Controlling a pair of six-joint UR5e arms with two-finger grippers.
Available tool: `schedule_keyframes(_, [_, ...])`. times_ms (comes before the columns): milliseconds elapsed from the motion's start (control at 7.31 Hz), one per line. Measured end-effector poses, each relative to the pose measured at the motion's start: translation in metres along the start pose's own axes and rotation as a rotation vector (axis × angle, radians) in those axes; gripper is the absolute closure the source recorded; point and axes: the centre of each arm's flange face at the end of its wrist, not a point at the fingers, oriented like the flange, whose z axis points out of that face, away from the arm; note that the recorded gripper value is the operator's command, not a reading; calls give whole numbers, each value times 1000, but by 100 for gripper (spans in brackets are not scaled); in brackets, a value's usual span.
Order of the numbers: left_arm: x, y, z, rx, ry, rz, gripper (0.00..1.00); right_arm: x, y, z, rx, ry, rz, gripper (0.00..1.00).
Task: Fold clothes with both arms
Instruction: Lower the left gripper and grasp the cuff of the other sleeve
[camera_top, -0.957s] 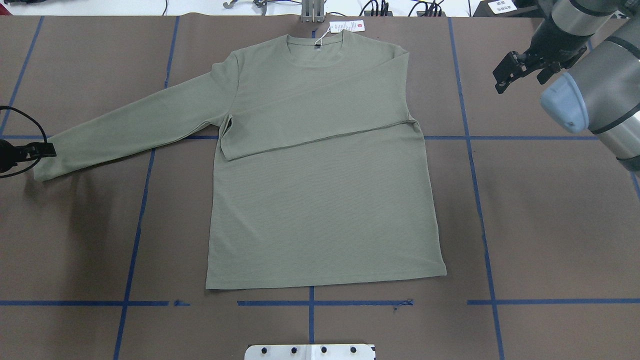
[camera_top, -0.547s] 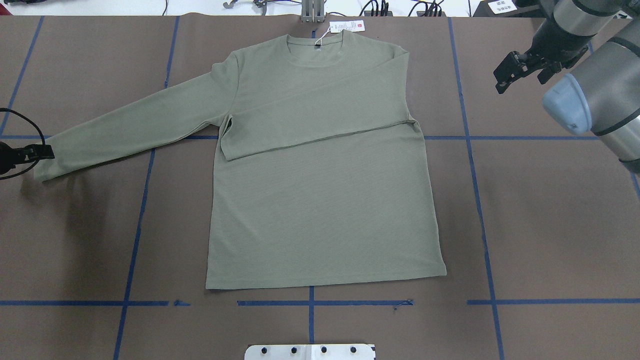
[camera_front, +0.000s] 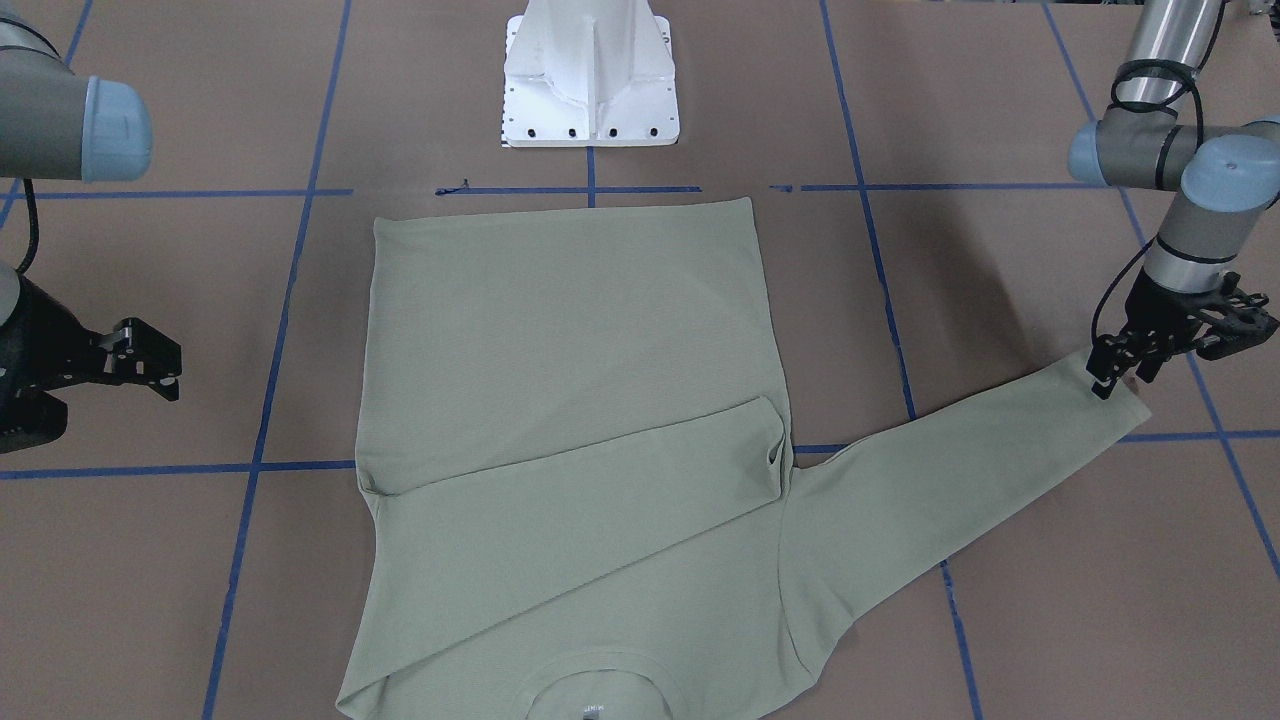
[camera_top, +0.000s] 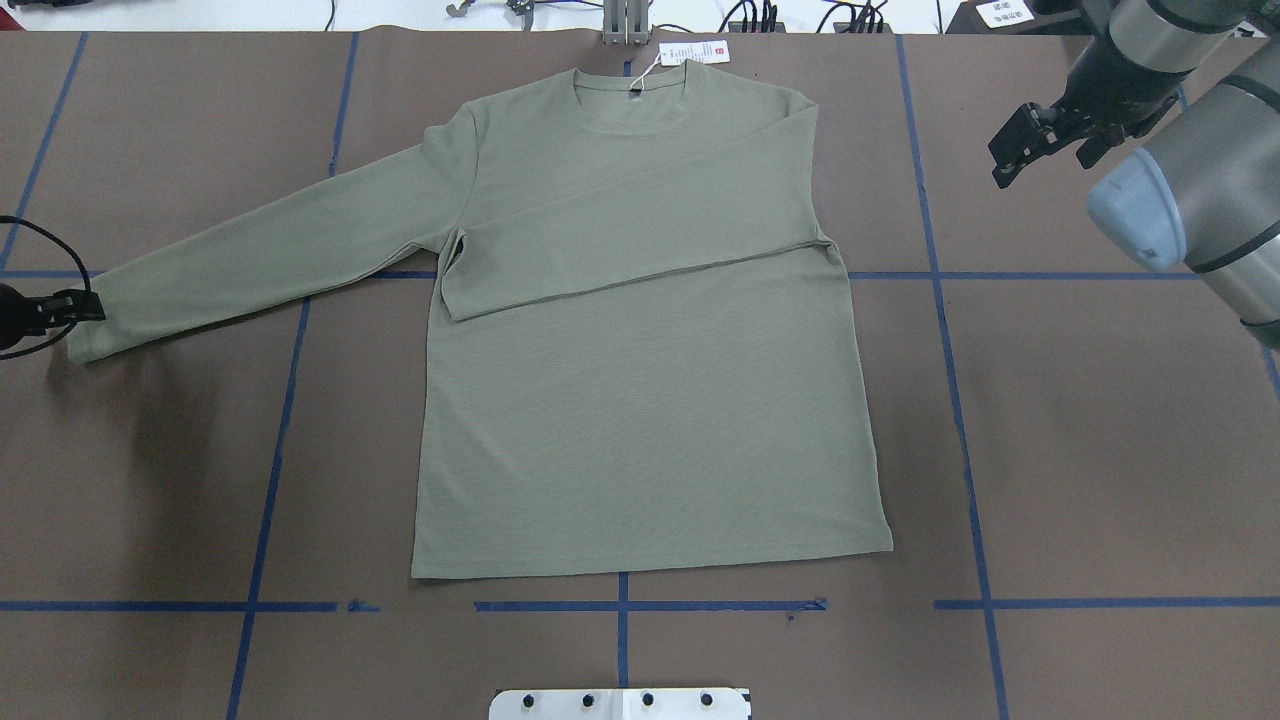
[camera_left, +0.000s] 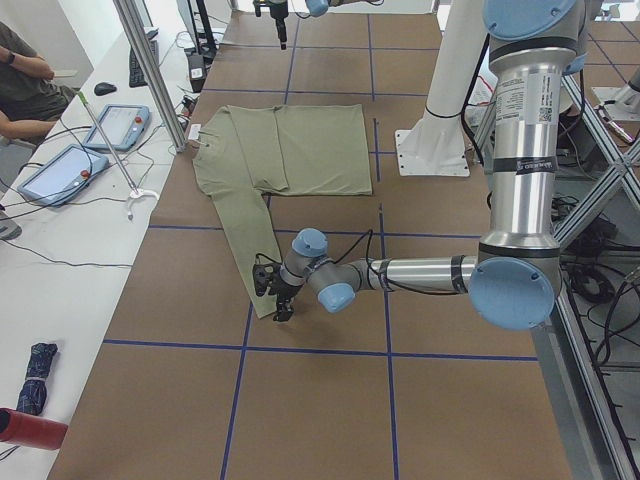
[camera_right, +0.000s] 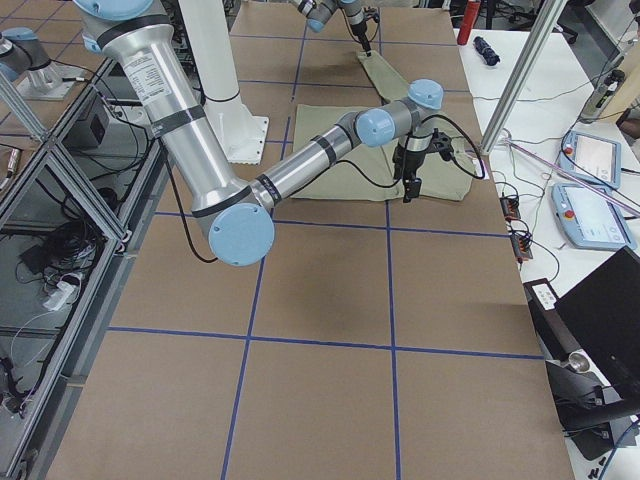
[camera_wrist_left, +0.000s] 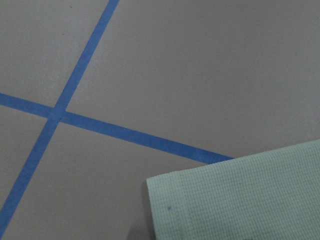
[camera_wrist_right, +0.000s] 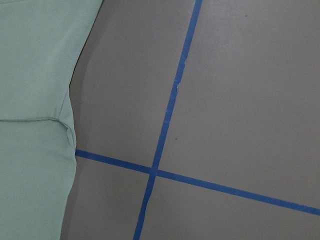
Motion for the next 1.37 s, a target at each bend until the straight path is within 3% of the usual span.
schedule_keyframes(274, [2,0,-1,1,3,-3,71,1,1,0,-1,1,1,0])
schedule_keyframes(684, [4,-1,-2,2,7,-2,86,2,2,1,-2,1,3,0])
schedule_keyframes(821, [5,-1,-3,2,9,-3,99,2,2,1,-2,1,3,0])
schedule_keyframes(1368, [26,-2,-17,-17,59,-52,100,9,4,0,-2,-1,13,0])
